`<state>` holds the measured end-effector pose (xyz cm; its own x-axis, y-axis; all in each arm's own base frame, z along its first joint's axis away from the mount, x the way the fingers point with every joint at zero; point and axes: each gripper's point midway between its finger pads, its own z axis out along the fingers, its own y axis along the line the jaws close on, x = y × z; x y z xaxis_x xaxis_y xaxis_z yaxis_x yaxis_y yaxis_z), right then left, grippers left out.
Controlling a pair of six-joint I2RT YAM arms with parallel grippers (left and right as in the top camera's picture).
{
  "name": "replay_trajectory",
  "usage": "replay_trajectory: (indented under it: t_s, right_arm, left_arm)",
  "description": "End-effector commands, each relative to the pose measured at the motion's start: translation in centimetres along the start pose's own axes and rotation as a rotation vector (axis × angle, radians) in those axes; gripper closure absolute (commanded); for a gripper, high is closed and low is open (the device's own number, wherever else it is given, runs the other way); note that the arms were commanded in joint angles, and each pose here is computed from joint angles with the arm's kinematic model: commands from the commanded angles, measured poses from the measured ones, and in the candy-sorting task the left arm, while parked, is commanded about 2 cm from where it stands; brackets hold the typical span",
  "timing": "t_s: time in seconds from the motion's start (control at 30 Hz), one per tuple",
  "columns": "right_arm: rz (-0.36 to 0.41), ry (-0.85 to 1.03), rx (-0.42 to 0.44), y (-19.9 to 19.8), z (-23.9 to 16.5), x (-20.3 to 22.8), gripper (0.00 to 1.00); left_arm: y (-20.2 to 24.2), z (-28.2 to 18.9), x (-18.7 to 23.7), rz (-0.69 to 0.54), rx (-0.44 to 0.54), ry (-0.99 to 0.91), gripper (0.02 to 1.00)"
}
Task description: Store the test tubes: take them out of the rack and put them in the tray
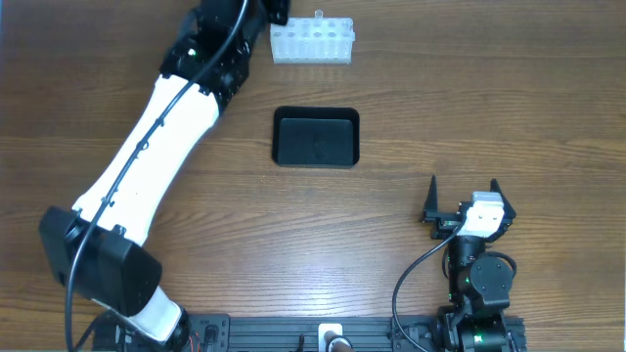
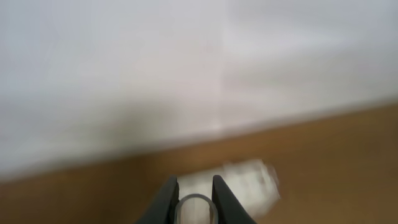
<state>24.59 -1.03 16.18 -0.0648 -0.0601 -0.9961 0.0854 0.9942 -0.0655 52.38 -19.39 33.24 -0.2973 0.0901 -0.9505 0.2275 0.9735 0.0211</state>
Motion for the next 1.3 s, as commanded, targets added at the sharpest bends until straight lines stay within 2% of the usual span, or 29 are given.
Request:
replay_trajectory:
  t_s: [0.03,0.1,0.2,0.4,0.83,1.3]
  right_arm:
    - [-0.001,-0.001,0.014,-0.3,0.0,0.1,0.009]
    - [-0.001,-0.001,0.014,-0.3,0.0,0.1,0.009]
    - [-0.001,-0.001,0.014,-0.3,0.0,0.1,0.009]
    - [-0.001,-0.001,0.014,-0.3,0.0,0.1,0.007]
    - [-0.001,-0.001,0.014,-0.3,0.0,0.1,0.007]
    - [-0.001,-0.001,0.014,-0.3,0.0,0.1,0.007]
  left_arm:
    - [-2.5,-0.1,10.3,-0.171,-0.019,0.371,0.915]
    - [-2.9,-0.2,14.0,-0.195,-0.046,0.492,0.950]
    - [-4.0,0.8,19.2,-0.163,-0.064,0.631,0.958]
    - [-4.4,2.1,23.5,-0.167,-0.079,0.724,0.969]
    - [-4.4,1.1,28.1,-0.138,-0.092,0.884,0.974]
    - [-4.6,0.4,28.9,-0.138,-0.079,0.929,0.947]
